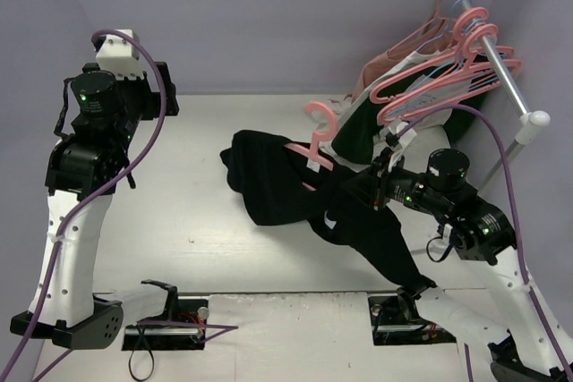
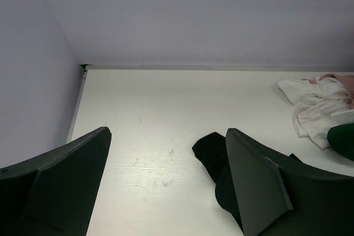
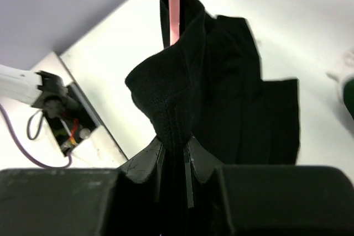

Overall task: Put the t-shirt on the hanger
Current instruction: Place the T-shirt on the hanger, then place the hanger at the clothesline.

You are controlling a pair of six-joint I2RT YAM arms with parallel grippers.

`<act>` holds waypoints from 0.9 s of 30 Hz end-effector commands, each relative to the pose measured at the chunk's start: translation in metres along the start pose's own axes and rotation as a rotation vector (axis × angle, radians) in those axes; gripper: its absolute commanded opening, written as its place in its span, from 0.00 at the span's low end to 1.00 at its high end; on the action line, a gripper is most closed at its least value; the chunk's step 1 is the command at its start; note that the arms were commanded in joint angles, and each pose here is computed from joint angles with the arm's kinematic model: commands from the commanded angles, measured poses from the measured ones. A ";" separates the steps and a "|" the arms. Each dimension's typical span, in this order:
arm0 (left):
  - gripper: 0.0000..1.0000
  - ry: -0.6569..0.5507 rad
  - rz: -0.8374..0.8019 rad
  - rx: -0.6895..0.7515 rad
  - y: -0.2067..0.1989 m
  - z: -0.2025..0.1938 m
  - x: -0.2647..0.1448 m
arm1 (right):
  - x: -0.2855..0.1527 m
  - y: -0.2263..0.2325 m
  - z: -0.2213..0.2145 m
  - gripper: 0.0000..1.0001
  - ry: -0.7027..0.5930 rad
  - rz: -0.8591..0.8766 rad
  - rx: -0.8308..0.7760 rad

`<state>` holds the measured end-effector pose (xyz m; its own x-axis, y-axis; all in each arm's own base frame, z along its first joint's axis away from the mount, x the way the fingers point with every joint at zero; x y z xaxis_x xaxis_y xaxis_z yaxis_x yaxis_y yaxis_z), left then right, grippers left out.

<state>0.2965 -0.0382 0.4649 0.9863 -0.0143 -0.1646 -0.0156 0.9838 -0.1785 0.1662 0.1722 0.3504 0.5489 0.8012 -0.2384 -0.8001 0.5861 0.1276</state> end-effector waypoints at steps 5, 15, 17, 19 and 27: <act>0.80 -0.059 0.034 -0.133 0.001 0.008 -0.008 | -0.057 -0.037 0.001 0.00 -0.024 -0.418 0.008; 0.80 -0.007 0.025 -0.174 -0.001 -0.012 -0.002 | -0.094 -0.062 -0.020 0.00 0.089 -0.696 0.041; 0.80 -0.006 0.025 -0.174 -0.001 -0.012 -0.003 | -0.089 -0.061 -0.024 0.00 0.123 -0.680 0.058; 0.80 -0.012 0.014 -0.172 -0.002 -0.009 -0.004 | -0.091 -0.063 -0.027 0.00 0.137 -0.702 0.078; 0.80 -0.020 -0.036 -0.166 -0.011 -0.001 -0.005 | -0.096 -0.088 -0.031 0.00 0.171 -0.925 0.158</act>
<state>0.2978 -0.0429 0.4310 0.9687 0.0011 -0.2483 -0.0764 0.9528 -0.2939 0.1579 0.0521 0.3123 0.8498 0.1416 -0.5077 -0.1978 0.9785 -0.0583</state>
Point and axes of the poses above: each gripper's point midway between its finger pads, its own x axis out along the fingers, its own y axis along the line the jaws close on, z = x × y, the point moved 3 cm from there along -x, back along the fingers, and after that the axes turned 9 degrees about -x, right-handed, at the moved point
